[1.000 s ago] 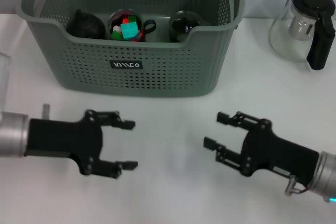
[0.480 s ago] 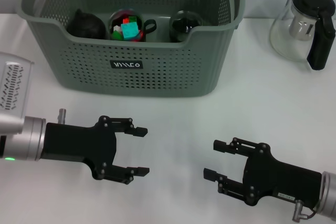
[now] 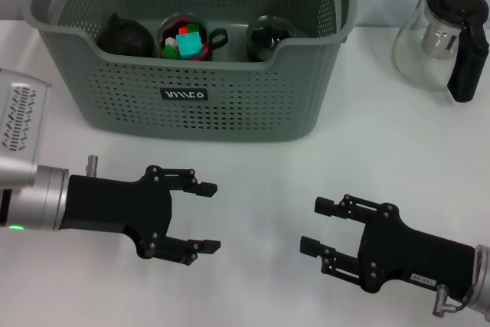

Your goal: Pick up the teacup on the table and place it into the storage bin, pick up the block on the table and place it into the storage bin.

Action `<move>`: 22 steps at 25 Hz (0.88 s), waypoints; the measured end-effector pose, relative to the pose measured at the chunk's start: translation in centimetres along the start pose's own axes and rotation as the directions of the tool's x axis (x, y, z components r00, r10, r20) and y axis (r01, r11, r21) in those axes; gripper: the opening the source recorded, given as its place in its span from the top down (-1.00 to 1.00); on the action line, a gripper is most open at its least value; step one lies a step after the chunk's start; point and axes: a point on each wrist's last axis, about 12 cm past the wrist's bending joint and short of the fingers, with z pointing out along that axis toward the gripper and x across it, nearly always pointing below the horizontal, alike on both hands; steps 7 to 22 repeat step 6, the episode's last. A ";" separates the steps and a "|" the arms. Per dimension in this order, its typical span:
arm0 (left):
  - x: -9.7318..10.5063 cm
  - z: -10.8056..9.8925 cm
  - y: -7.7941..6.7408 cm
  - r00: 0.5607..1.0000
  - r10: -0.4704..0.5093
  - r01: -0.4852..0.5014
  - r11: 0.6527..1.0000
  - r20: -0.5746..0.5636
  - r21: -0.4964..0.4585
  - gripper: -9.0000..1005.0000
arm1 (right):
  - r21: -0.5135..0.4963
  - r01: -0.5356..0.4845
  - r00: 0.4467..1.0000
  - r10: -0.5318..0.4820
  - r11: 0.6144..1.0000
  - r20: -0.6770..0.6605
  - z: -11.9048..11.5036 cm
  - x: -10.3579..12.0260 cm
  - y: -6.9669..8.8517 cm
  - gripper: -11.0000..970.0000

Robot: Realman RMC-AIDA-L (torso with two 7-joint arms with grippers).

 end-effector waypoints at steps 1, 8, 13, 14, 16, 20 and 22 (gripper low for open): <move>0.0 0.0 0.0 1.000 0.000 0.000 1.000 0.001 -0.001 -0.59 | -0.002 -0.005 1.000 0.005 1.000 0.006 0.0 -0.1 0.0 -0.34; 0.1 0.0 0.0 1.000 -0.005 0.005 1.000 0.002 -0.008 -0.59 | -0.039 0.040 0.997 -0.043 0.998 -0.060 0.3 0.5 0.2 -0.35; 0.1 0.0 0.0 1.000 -0.005 0.005 1.000 0.002 -0.008 -0.59 | -0.039 0.040 0.997 -0.043 0.998 -0.060 0.3 0.5 0.2 -0.35; 0.1 0.0 0.0 1.000 -0.005 0.005 1.000 0.002 -0.008 -0.59 | -0.039 0.040 0.997 -0.043 0.998 -0.060 0.3 0.5 0.2 -0.35; 0.1 0.0 0.0 1.000 -0.005 0.005 1.000 0.002 -0.008 -0.59 | -0.039 0.040 0.997 -0.043 0.998 -0.060 0.3 0.5 0.2 -0.35; 0.1 0.0 0.0 1.000 -0.005 0.005 1.000 0.002 -0.008 -0.59 | -0.039 0.040 0.997 -0.043 0.998 -0.060 0.3 0.5 0.2 -0.35; 0.1 0.0 0.0 1.000 -0.005 0.005 1.000 0.002 -0.008 -0.59 | -0.039 0.040 0.997 -0.043 0.998 -0.060 0.3 0.5 0.2 -0.35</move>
